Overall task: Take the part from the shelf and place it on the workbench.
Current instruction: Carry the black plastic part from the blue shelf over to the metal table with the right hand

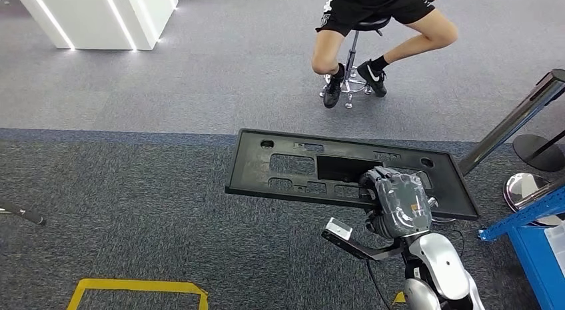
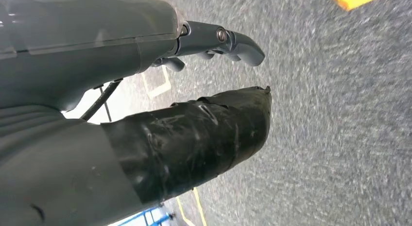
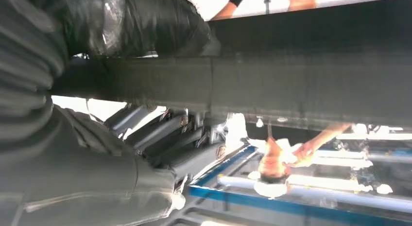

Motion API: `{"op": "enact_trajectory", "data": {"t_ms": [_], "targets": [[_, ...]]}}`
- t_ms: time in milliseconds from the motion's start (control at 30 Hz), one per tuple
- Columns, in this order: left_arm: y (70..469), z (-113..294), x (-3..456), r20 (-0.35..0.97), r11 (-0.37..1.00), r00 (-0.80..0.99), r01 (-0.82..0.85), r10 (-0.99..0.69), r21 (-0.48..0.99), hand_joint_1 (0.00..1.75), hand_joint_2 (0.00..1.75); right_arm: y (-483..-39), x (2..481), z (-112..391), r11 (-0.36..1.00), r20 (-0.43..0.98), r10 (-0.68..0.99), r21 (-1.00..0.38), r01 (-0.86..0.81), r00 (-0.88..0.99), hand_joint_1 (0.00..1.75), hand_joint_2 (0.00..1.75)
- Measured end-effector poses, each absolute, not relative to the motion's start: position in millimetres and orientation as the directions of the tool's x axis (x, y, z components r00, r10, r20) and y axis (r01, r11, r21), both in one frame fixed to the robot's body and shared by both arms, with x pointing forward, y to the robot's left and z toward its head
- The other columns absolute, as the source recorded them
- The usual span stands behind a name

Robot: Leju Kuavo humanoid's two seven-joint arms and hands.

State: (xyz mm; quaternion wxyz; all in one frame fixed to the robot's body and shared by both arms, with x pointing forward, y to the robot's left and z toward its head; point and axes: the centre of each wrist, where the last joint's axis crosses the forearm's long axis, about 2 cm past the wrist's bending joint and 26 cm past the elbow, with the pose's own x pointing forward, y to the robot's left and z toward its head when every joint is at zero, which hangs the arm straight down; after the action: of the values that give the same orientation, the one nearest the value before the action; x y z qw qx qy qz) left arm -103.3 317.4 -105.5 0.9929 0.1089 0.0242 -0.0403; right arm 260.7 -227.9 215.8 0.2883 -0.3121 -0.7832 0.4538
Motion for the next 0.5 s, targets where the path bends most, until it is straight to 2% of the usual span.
{"op": "enact_trajectory", "data": {"t_ms": [500], "targets": [[326,-105,-106,-0.057,0.978,0.995,0.087,-0.078,0.188,0.00,0.00,-275,251,218,0.373,0.115,0.741,-0.890,0.263,-0.662,1.75,1.75]]}}
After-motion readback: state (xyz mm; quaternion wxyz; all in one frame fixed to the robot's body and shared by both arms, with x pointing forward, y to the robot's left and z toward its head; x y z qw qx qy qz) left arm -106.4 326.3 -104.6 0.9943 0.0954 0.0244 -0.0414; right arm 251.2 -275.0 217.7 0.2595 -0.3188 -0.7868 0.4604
